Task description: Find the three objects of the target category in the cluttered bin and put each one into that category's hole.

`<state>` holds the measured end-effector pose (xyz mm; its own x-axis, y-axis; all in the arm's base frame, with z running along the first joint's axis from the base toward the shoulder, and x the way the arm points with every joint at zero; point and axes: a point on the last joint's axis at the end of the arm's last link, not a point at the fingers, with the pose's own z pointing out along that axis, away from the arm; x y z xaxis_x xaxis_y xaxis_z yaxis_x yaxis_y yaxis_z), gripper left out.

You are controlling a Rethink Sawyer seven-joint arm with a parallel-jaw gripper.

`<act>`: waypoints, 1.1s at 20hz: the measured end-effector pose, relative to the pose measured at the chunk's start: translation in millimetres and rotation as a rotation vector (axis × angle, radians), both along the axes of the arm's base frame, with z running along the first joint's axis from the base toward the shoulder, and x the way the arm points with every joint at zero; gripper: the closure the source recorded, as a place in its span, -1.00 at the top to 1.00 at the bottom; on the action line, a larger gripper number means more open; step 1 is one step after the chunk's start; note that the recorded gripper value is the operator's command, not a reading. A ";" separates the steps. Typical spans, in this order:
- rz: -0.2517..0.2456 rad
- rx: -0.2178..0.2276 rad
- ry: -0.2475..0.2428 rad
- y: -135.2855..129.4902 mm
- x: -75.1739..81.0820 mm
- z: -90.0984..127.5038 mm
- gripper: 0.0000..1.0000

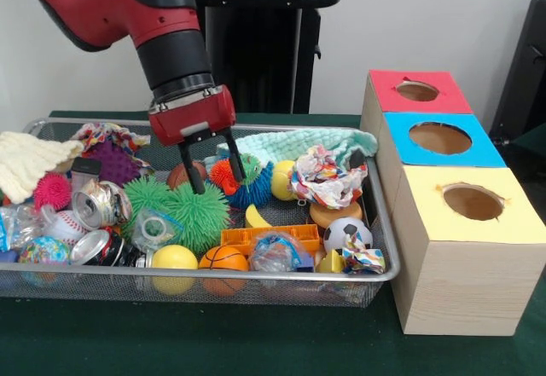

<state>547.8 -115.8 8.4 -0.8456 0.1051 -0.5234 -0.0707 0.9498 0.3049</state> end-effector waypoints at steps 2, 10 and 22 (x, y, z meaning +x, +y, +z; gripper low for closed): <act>-0.013 -0.020 -0.033 0.3 5.8 2.9 1.00; -0.066 -0.068 -0.129 -8.0 21.1 12.8 1.00; -0.047 -0.096 -0.193 20.7 35.5 18.4 1.00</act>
